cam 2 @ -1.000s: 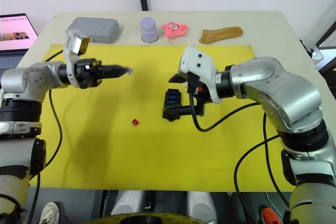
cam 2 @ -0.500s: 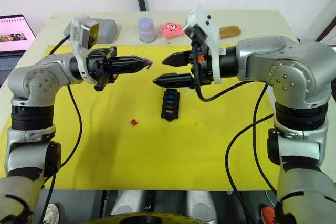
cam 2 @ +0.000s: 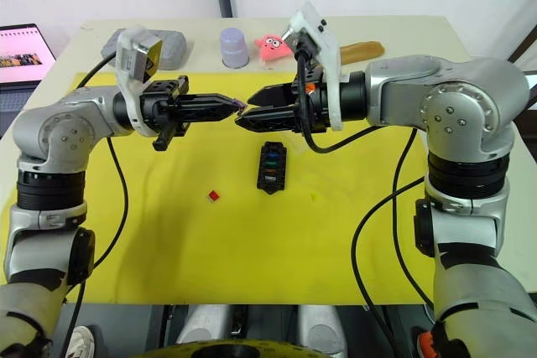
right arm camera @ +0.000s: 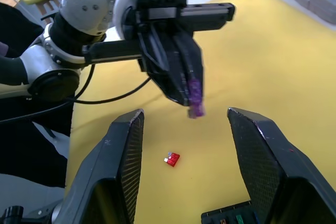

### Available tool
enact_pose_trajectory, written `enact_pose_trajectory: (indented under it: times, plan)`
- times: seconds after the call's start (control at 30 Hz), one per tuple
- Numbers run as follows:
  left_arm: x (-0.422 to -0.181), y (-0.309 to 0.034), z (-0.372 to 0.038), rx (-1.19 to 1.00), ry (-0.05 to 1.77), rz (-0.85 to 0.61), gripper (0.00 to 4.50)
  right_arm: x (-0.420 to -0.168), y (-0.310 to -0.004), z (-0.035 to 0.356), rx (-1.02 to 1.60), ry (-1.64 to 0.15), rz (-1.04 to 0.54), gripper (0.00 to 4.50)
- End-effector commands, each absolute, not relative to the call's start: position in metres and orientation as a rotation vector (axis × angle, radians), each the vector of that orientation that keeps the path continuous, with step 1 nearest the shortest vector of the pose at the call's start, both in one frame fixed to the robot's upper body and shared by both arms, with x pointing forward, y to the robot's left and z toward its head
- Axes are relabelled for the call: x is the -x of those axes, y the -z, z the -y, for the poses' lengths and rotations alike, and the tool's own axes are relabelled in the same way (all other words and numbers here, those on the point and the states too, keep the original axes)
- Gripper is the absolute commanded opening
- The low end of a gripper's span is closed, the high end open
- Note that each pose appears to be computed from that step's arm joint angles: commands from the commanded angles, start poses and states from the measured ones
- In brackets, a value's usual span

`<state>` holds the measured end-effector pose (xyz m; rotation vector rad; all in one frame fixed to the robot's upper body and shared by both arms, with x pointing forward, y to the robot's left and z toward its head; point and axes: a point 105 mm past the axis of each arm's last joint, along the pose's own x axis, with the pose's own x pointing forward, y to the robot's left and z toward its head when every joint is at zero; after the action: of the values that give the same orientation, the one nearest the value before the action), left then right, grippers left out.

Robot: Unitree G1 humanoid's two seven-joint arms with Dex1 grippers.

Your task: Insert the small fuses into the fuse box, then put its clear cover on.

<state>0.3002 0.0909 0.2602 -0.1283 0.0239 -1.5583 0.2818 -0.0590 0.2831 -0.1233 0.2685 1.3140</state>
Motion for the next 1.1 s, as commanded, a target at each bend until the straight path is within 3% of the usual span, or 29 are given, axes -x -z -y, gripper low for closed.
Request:
enact_pose_trajectory:
  times: [0.03,0.07,0.87,0.97,1.1]
  plan:
    - [-0.2947,-0.2653,-0.0919,0.096,1.576,0.009,0.00,-0.2755,-0.3007,0.0564,0.147,-1.338,-0.191,1.38]
    - [-0.2947,-0.2653,-0.0921,0.096,1.576,0.010,0.00,-0.2755,-0.3005,0.0563,0.148,-1.337,-0.194,0.94]
    - [-0.2957,-0.2635,-0.0942,0.094,1.578,0.012,0.00,-0.2740,-0.2929,0.0518,0.170,-1.350,-0.216,0.94]
    - [-0.2956,-0.2631,-0.0943,0.094,1.578,0.012,0.00,-0.2736,-0.2924,0.0516,0.174,-1.352,-0.216,0.02]
    - [-0.2956,-0.2634,-0.0941,0.095,1.579,0.015,0.00,-0.2733,-0.2924,0.0516,0.177,-1.354,-0.216,0.02]
